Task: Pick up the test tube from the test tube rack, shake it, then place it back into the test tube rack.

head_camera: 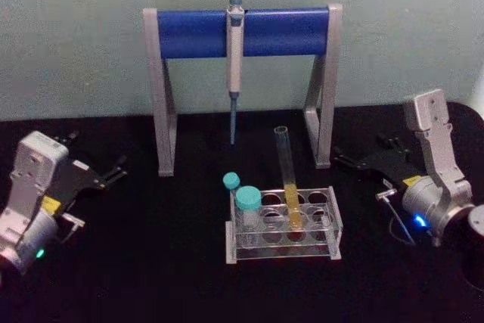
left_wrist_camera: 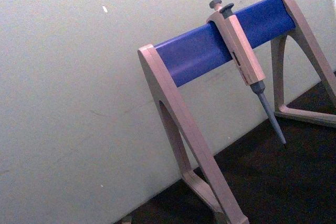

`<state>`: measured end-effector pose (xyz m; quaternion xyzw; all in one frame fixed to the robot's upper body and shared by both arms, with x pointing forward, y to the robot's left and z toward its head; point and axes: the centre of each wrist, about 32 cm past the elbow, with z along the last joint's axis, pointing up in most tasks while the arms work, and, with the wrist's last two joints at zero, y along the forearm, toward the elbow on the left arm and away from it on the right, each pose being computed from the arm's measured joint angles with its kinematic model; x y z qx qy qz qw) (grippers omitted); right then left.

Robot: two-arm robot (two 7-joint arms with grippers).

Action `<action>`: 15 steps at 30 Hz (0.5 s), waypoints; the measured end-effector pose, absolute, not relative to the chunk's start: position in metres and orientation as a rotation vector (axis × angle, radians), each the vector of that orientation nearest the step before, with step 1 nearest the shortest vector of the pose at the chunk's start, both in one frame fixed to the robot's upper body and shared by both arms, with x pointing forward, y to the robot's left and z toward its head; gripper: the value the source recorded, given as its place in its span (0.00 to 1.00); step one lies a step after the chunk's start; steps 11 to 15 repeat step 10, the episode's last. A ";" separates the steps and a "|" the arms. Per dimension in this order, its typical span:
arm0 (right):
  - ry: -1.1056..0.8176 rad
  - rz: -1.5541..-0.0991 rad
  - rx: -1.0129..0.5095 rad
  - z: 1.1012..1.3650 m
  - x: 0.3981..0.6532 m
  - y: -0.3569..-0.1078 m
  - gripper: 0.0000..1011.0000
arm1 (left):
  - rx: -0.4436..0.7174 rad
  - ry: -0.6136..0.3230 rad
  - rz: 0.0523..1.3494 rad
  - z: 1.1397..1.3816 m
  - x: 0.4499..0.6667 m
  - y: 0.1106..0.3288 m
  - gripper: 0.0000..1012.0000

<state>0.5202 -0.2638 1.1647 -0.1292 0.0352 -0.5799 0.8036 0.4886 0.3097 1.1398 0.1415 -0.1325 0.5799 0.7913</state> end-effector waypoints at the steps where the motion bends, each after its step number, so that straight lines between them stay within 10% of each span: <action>1: 0.075 -1.242 -0.277 1.165 0.520 -0.264 0.99 | 0.305 -0.285 1.248 1.140 0.489 0.310 0.99; 15: 0.075 -1.242 -0.277 1.165 0.520 -0.264 0.99 | 0.304 -0.285 1.248 1.140 0.489 0.310 0.99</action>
